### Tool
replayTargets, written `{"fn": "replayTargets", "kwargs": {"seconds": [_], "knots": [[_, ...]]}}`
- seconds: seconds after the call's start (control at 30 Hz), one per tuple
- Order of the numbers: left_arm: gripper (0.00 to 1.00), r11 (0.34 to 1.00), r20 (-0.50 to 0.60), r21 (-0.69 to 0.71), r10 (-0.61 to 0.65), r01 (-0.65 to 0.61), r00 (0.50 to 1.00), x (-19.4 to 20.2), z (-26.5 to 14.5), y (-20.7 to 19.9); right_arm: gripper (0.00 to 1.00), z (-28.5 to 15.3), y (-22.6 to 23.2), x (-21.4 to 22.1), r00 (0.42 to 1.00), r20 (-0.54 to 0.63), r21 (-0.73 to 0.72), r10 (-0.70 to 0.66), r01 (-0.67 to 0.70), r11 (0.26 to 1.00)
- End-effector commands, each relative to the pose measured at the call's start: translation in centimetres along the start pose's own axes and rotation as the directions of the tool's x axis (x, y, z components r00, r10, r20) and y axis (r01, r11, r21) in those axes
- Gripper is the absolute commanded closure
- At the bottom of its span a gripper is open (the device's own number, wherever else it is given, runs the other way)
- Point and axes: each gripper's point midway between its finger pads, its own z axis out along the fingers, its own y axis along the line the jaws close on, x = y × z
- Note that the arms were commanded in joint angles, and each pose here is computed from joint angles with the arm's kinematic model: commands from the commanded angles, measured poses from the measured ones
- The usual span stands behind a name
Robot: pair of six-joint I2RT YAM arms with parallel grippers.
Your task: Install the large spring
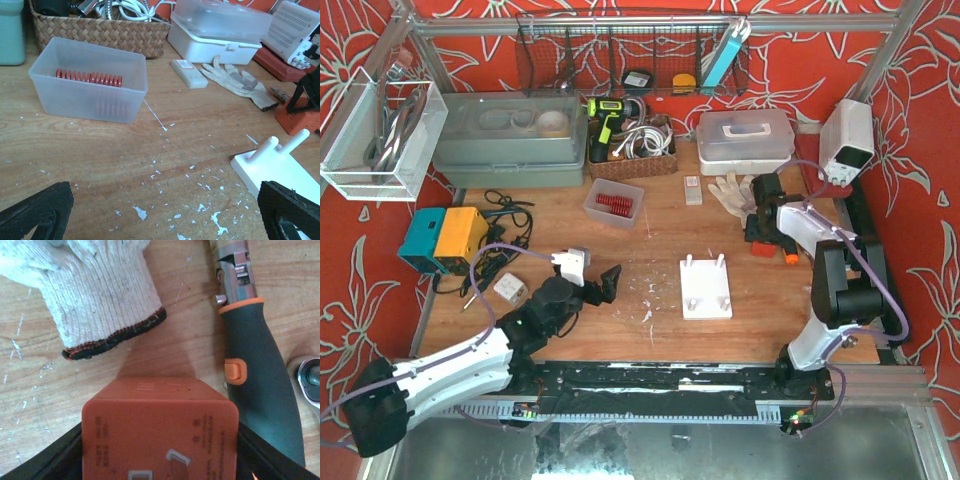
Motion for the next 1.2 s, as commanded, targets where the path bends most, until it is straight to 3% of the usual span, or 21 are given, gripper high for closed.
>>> {"fn": "replayTargets", "kwargs": {"seconds": [0.0, 0.2, 0.37, 0.47, 0.63, 0.8, 0.87, 1.0, 1.17], "knots": [[0.00, 1.000, 0.028, 0.003, 0.002, -0.002, 1.000, -0.4, -0.3, 0.0, 0.38, -0.3, 0.4, -0.9, 1.000, 0.022, -0.034, 0.020, -0.019, 0.999], [0.00, 1.000, 0.029, -0.015, 0.008, -0.007, 1.000, -0.3, -0.2, 0.3, 0.14, -1.6, -0.4, -1.5, 0.999, 0.039, 0.002, -0.006, 0.006, 1.000], [0.00, 0.998, 0.042, -0.068, -0.006, 0.009, 0.999, -0.3, -0.2, 1.3, 0.10, -5.9, -1.0, -2.0, 0.992, 0.128, 0.018, -0.016, 0.014, 1.000], [0.01, 0.996, 0.037, -0.092, -0.018, 0.021, 0.999, -0.3, 0.0, 1.6, 0.09, -10.1, 1.1, -2.3, 0.972, 0.236, -0.088, -0.017, 0.039, 0.995], [0.12, 0.984, 0.001, -0.175, -0.024, 0.024, 1.000, -2.5, 1.2, 1.6, 0.07, -15.6, 6.6, -1.1, 0.916, 0.393, -0.258, -0.085, 0.198, 0.945], [0.26, 0.977, -0.035, -0.181, -0.119, 0.111, 0.992, -5.3, 3.8, 2.5, 0.01, -17.0, 10.5, 2.1, 0.871, 0.474, -0.383, -0.127, 0.333, 0.862], [0.30, 0.969, -0.092, -0.222, -0.129, 0.106, 0.987, -5.4, 5.6, 3.4, 0.01, -16.6, 10.0, 2.6, 0.863, 0.495, -0.381, -0.100, 0.319, 0.868], [0.51, 0.959, -0.126, -0.271, -0.124, 0.086, 0.984, -7.9, 8.6, 4.4, 0.01, -16.7, 10.1, 3.2, 0.858, 0.512, -0.429, -0.048, 0.304, 0.851], [0.52, 0.948, -0.231, -0.317, -0.064, -0.013, 0.971, -8.7, 13.0, 5.3, 0.01, -17.3, 11.1, 3.9, 0.846, 0.533, -0.494, -0.012, 0.322, 0.807]]}}
